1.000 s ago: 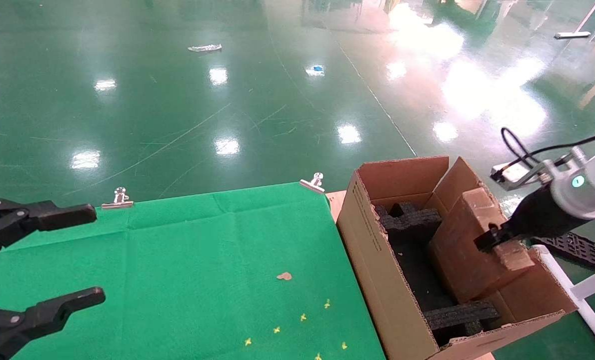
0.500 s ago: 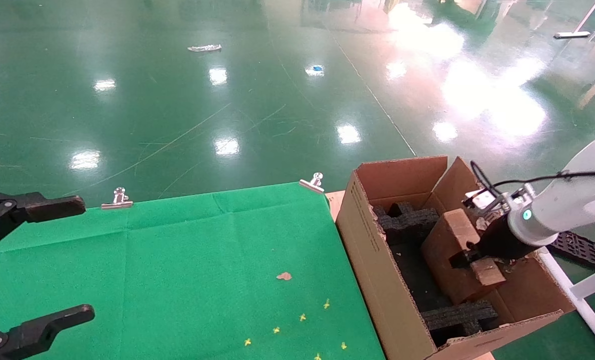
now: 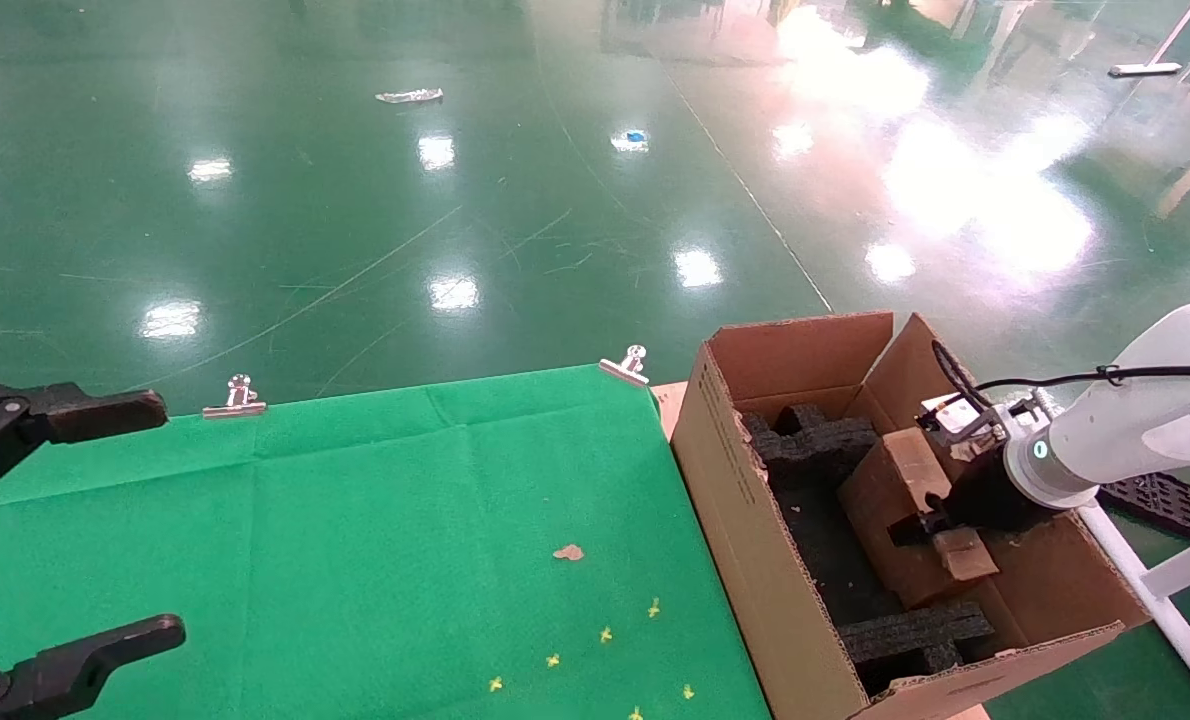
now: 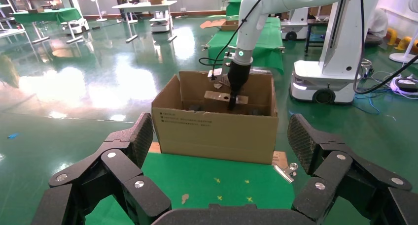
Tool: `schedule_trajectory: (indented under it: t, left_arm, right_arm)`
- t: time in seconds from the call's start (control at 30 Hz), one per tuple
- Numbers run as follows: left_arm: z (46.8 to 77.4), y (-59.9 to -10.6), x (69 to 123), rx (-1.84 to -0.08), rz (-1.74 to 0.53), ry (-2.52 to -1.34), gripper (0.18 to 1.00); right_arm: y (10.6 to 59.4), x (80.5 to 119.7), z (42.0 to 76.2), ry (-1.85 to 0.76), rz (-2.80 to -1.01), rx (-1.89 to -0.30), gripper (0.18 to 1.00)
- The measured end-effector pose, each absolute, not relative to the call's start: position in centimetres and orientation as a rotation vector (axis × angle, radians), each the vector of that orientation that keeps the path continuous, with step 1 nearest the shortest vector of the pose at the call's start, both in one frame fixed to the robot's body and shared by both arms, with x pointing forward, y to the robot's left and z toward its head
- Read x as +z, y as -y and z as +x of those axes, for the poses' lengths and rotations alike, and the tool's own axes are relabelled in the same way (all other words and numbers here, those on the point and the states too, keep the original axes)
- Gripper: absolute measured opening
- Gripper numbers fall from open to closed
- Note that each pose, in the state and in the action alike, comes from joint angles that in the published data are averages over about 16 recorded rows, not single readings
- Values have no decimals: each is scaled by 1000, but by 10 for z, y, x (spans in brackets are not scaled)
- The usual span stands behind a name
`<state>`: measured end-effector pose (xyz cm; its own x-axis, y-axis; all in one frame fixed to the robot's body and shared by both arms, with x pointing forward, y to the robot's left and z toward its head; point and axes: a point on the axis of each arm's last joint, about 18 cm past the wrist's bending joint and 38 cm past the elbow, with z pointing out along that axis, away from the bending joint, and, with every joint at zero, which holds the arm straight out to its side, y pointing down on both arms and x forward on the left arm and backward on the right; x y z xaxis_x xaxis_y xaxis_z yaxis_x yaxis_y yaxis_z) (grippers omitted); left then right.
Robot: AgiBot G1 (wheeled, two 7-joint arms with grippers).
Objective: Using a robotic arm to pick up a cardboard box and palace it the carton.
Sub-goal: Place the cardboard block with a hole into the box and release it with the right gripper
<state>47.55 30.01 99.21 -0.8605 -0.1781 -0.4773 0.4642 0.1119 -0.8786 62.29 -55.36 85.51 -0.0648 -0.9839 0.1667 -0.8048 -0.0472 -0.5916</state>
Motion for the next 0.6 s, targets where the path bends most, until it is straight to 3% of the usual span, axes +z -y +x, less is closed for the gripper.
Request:
schedule_trajectory:
  t: [0.27, 0.6]
  left_arm:
    - [475, -300, 992, -1799, 277, -1925, 1001]
    - [475, -300, 992, -1799, 277, -1925, 1001]
  right_arm:
    - [555, 858, 622, -1935, -1920, -815, 333]
    - [554, 861, 623, -1942, -1941, -821, 476]
